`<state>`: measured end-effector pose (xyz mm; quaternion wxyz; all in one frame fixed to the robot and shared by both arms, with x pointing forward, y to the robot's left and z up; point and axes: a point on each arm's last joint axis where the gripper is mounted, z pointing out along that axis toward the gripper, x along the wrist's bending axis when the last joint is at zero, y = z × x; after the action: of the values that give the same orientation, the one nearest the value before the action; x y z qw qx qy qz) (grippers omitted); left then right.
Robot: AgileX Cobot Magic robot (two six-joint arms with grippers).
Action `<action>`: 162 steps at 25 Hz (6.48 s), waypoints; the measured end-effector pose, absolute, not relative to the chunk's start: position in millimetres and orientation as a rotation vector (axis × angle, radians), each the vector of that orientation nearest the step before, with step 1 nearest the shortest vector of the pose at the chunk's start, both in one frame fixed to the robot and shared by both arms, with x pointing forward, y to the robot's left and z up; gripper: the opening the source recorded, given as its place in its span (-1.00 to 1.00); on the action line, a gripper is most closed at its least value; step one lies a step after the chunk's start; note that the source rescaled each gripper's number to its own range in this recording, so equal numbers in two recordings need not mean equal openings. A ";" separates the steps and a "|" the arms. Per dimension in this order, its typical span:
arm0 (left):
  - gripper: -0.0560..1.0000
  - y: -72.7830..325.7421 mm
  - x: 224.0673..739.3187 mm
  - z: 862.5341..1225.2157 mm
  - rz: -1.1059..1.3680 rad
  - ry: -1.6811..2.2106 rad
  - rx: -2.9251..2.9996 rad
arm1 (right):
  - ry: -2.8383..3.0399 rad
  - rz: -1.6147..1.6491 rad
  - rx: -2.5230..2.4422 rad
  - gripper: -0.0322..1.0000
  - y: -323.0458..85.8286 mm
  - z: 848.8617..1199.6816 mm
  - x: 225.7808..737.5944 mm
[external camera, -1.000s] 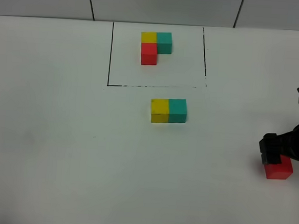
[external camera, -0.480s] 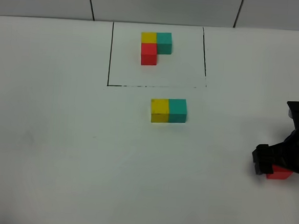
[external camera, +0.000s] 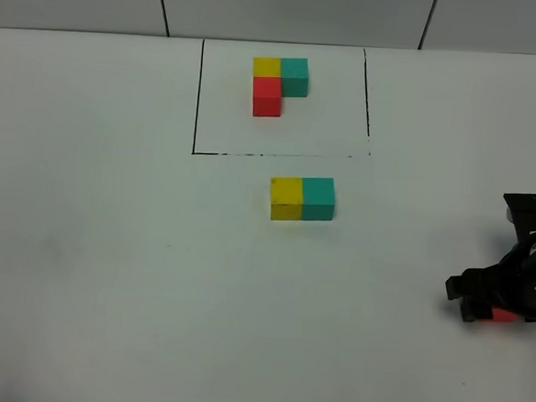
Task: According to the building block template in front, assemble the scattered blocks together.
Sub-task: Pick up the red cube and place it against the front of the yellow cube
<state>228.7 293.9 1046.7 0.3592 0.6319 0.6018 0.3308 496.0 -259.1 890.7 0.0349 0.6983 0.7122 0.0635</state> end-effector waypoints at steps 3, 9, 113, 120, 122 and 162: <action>0.44 293.9 228.7 1046.7 0.853 1.552 1.630 | 2.188 0.194 2.149 -0.87 -259.1 890.8 496.1; 0.44 293.9 228.7 1046.7 0.853 1.552 1.630 | 2.237 0.154 2.142 -0.88 -248.5 896.1 497.4; 0.44 293.9 228.7 1046.7 0.853 1.552 1.630 | 2.179 0.384 2.125 -0.88 -18.6 884.2 564.0; 0.44 293.9 228.7 1046.7 0.853 1.552 1.630 | 2.181 0.386 2.115 -0.88 -18.8 883.9 564.5; 0.44 293.9 228.7 1046.7 0.853 1.552 1.630 | 2.181 0.386 2.115 -0.88 -18.8 883.9 564.5; 0.44 294.0 228.7 1046.6 0.854 1.553 1.631 | 2.273 0.422 1.995 0.35 -16.8 884.8 566.3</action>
<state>228.7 294.0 1046.6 0.3585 0.6321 0.6020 0.3310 566.3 -16.8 884.8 0.0441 0.6528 0.7435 0.1382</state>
